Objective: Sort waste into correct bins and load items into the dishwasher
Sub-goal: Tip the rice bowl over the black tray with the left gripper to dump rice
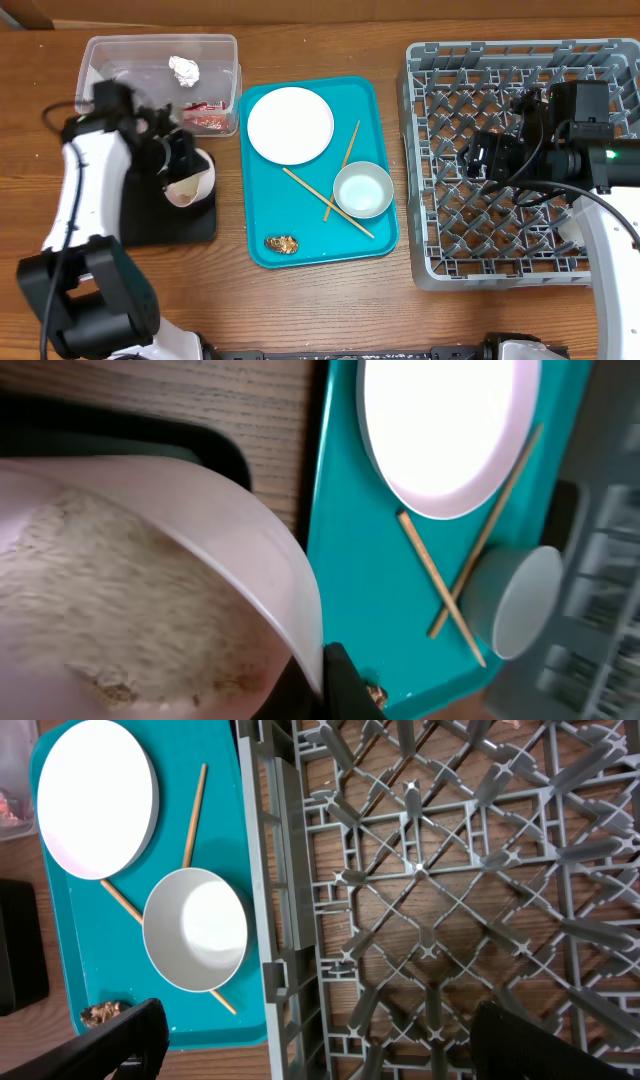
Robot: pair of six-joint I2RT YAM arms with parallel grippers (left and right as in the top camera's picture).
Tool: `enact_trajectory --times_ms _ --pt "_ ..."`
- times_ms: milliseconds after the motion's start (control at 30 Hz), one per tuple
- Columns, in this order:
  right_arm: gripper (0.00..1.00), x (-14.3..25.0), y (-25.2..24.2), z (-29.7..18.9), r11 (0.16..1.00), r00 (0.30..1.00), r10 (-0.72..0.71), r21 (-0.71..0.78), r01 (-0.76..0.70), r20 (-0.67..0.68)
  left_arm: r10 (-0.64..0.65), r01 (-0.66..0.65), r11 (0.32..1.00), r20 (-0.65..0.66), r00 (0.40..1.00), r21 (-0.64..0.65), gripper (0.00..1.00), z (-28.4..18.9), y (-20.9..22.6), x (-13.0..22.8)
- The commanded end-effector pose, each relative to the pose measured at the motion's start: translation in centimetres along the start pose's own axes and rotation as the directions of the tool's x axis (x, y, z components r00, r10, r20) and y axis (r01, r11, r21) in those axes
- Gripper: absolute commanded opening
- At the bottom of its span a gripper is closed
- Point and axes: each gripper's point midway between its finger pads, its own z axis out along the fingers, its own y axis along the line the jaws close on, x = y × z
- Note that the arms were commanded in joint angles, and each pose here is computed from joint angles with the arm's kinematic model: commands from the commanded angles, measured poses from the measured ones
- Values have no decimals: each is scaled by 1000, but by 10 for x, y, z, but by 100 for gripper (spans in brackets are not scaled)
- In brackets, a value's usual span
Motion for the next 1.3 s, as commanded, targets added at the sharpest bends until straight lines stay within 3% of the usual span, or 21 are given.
enact_trajectory --times_ms 0,167,333,633,1267 --pt "98 -6 2 -6 1000 999 -15 5 14 29 47 -64 961 69 997 269 4 -12 -17 2" --pt "98 -6 2 -6 1000 999 -14 5 14 29 7 -82 900 173 985 428 4 -25 -2 2" --pt "98 -6 2 -6 1000 1000 -14 5 14 27 38 -223 798 324 945 560 4 -51 -7 3" --pt "98 -4 -2 -6 1000 1000 -11 25 11 21 27 -354 705 476 879 614 4 -78 -8 2" --pt "98 -4 -2 -6 1000 1000 -12 25 11 21 5 -362 691 497 868 625 4 -85 -6 0"
